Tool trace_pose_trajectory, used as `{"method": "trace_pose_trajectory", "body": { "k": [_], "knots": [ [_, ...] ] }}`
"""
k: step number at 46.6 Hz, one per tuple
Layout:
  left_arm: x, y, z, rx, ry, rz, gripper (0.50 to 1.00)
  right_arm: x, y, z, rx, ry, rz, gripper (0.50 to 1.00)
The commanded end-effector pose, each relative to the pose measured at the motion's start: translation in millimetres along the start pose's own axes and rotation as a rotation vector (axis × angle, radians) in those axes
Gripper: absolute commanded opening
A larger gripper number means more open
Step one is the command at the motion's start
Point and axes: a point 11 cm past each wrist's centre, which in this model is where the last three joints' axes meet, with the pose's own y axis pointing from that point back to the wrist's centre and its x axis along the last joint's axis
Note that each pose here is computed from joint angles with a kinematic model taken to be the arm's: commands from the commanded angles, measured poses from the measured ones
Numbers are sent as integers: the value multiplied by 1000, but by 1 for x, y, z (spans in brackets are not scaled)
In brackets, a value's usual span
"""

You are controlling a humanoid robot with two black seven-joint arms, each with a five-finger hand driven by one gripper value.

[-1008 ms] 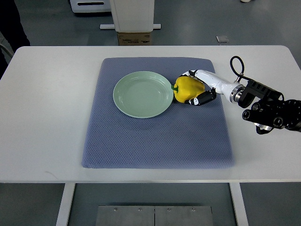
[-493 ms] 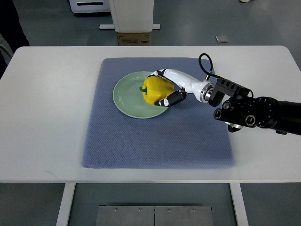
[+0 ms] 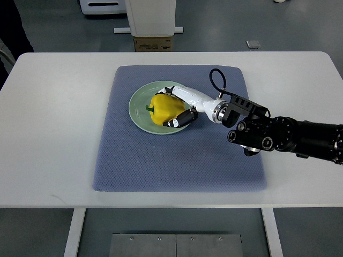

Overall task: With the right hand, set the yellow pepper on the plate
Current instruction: 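Carry the pepper with the right hand onto the green plate, then open the right hand and lift it off the pepper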

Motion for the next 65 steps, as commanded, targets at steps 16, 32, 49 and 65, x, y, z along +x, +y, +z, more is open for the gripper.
{"method": "trace_pose_trajectory", "body": {
  "k": [16, 32, 49, 65],
  "knots": [
    [0, 0, 0, 0, 1, 0, 1000, -3, -1, 1, -3, -1, 3, 1000],
    [0, 0, 0, 0, 0, 0, 1000, 10, -5, -5, 8, -139, 91, 1000],
    [0, 0, 0, 0, 1, 0, 1000, 51, 2, 1, 24, -472, 327, 1000],
    [0, 0, 0, 0, 0, 0, 1000, 62, 21, 34, -16, -613, 435, 1000]
  ]
}}
